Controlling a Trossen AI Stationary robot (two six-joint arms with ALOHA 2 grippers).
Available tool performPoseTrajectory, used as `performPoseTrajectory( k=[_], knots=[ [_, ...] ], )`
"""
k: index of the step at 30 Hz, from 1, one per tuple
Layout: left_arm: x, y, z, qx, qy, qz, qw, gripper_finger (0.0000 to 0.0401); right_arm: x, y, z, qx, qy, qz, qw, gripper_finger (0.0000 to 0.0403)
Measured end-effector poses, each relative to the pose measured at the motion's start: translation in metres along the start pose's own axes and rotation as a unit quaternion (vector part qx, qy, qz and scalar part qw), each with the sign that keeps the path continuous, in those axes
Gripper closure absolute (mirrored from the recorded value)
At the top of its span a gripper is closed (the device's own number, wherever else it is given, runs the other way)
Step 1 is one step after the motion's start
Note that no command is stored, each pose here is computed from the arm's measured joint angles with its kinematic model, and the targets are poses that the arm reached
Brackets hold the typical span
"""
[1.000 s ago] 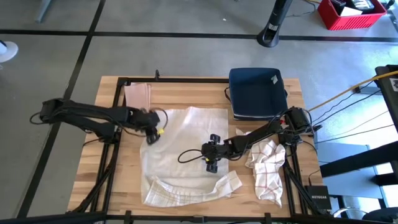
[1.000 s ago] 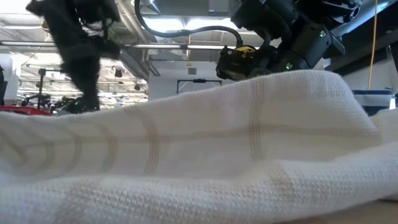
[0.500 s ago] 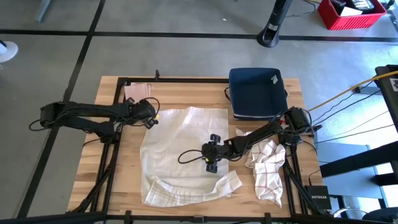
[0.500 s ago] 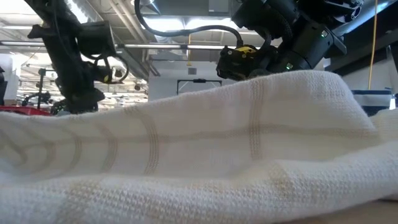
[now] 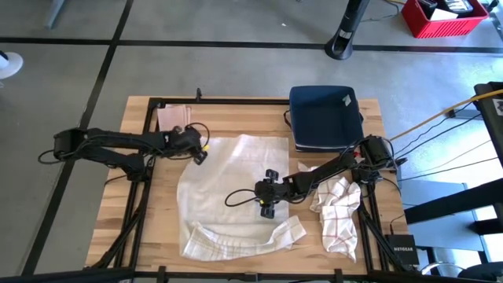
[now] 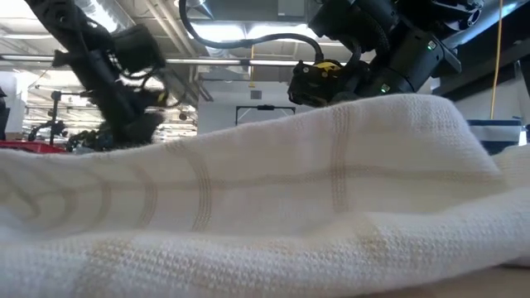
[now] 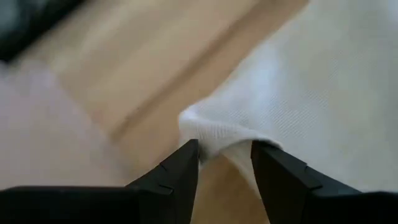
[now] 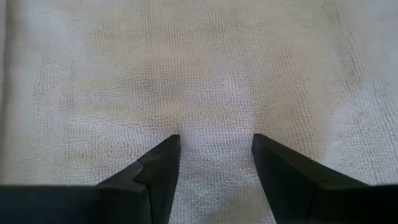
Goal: Fold towel
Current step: Fold the white patterned towel
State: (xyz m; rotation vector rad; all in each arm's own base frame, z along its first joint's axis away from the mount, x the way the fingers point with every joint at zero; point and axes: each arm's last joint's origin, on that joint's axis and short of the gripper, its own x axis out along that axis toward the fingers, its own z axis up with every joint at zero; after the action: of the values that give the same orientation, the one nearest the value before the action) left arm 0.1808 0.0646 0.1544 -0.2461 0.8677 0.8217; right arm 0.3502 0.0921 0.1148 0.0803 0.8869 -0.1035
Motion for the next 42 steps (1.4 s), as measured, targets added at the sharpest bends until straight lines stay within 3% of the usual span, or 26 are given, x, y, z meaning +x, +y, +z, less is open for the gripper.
performPoseTrajectory(
  k=[4, 13, 18, 22, 24, 26, 28, 31, 35, 42],
  knots=[
    [0.001, -0.01, 0.007, 0.033, -0.057, -0.08, 0.995, 0.0261, 0.0, 0.0, 0.0, 0.0, 0.0, 0.0, 1.0, 0.0199],
    [0.01, -0.024, -0.024, 0.072, 0.039, -0.21, 0.974, 0.0261, 0.0, 0.0, 0.0, 0.0, 0.0, 0.0, 1.0, 0.0199],
    [0.007, -0.029, -0.022, 0.093, 0.022, -0.23, 0.969, 0.0261, 0.0, 0.0, 0.0, 0.0, 0.0, 0.0, 1.0, 0.0199],
    [0.0, -0.03, -0.006, 0.115, 0.007, -0.199, 0.973, 0.0261, 0.0, 0.0, 0.0, 0.0, 0.0, 0.0, 1.0, 0.0199],
    [-0.009, -0.026, 0.007, 0.134, 0.001, -0.127, 0.983, 0.0261, 0.0, 0.0, 0.0, 0.0, 0.0, 0.0, 1.0, 0.0199],
    [-0.019, -0.02, 0.021, 0.145, -0.015, -0.022, 0.989, 0.0261, 0.0, 0.0, 0.0, 0.0, 0.0, 0.0, 1.0, 0.0199],
    [-0.029, -0.013, 0.031, 0.15, -0.032, 0.076, 0.985, 0.0261, 0.0, 0.0, 0.0, 0.0, 0.0, 0.0, 1.0, 0.0199],
    [-0.036, -0.006, 0.039, 0.145, -0.056, 0.146, 0.977, 0.0261, 0.0, 0.0, 0.0, 0.0, 0.0, 0.0, 1.0, 0.0199],
    [-0.032, -0.001, 0.037, 0.115, -0.041, 0.134, 0.983, 0.0261, 0.0, 0.0, 0.0, 0.0, 0.0, 0.0, 1.0, 0.0199],
    [-0.008, 0.001, 0.008, 0.06, 0.039, -0.019, 0.997, 0.0261, 0.0, 0.0, 0.0, 0.0, 0.0, 0.0, 1.0, 0.0199]
  ],
)
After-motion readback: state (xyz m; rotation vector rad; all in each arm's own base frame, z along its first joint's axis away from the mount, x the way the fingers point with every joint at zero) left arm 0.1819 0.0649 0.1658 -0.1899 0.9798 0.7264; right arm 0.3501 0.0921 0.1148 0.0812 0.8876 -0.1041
